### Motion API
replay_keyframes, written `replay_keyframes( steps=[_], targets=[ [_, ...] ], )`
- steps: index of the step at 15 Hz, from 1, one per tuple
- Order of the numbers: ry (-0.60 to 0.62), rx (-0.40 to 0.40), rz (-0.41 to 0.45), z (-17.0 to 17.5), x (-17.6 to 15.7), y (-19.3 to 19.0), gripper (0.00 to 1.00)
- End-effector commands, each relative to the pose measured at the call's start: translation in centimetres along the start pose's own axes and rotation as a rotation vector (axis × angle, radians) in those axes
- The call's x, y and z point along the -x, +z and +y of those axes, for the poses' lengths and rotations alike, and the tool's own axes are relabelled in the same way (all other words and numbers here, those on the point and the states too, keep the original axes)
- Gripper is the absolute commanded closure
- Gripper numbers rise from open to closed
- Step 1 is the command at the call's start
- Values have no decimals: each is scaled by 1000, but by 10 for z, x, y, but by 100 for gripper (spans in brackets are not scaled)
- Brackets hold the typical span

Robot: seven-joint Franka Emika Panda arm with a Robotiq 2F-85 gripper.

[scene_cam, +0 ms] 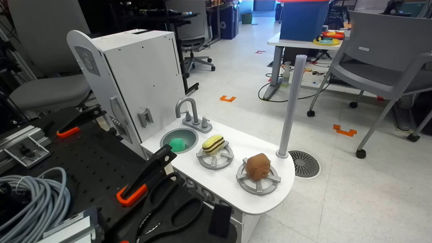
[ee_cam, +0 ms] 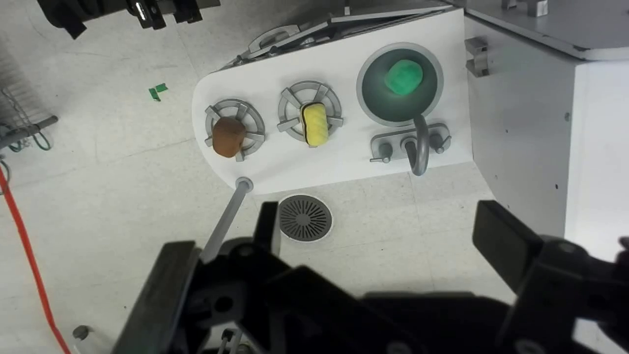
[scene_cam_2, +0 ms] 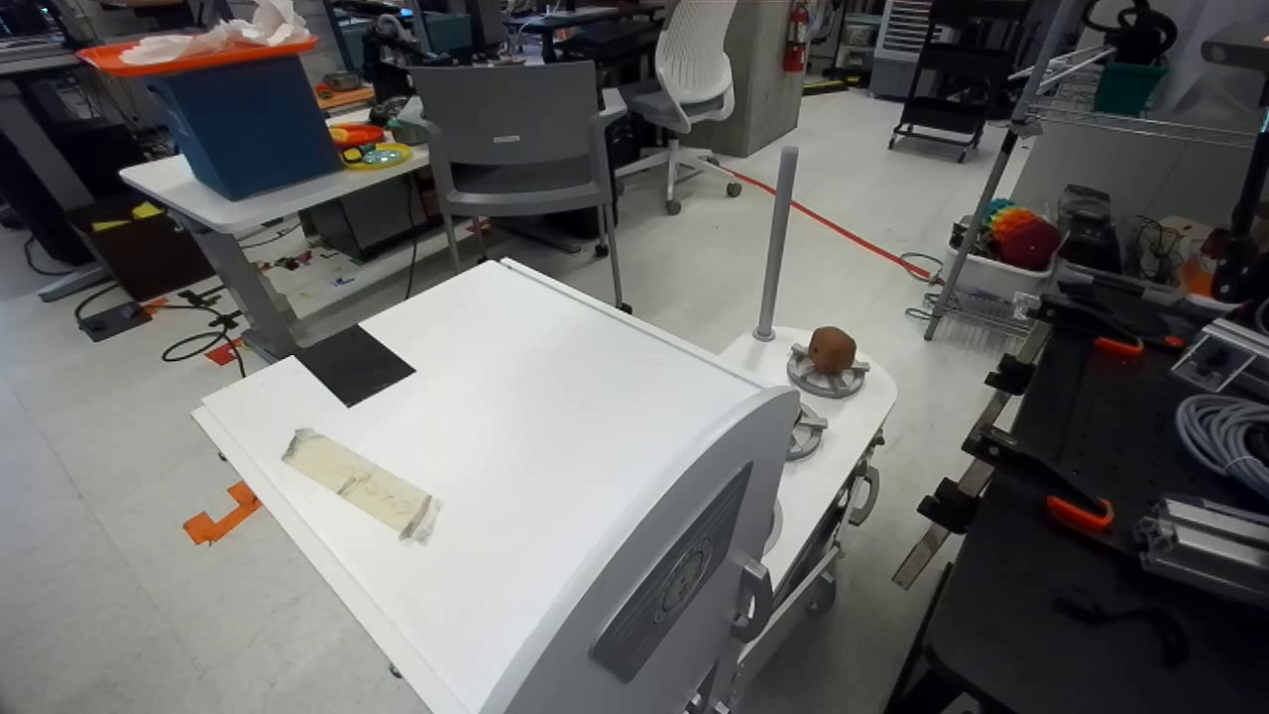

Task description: Move the black and yellow plush to the right.

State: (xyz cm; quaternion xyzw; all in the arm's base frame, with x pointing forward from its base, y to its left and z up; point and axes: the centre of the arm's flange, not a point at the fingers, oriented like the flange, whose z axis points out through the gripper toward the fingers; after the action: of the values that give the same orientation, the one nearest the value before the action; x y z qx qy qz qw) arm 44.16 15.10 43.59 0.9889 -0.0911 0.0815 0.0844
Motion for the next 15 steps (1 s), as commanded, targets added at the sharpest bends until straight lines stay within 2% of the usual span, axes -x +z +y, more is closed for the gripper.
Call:
replay_keyframes(
  steps=[1, 4, 9, 12, 15],
  targets=[
    [-44, 27, -20, 8, -26, 26, 0],
    [-114, 37, -82, 27, -62, 76, 0],
    [-211, -5, -189, 59, -121, 176, 0],
    [-236, -23, -244, 60, -148, 246, 0],
    [-250, -32, -277, 50, -158, 306, 0]
  ],
)
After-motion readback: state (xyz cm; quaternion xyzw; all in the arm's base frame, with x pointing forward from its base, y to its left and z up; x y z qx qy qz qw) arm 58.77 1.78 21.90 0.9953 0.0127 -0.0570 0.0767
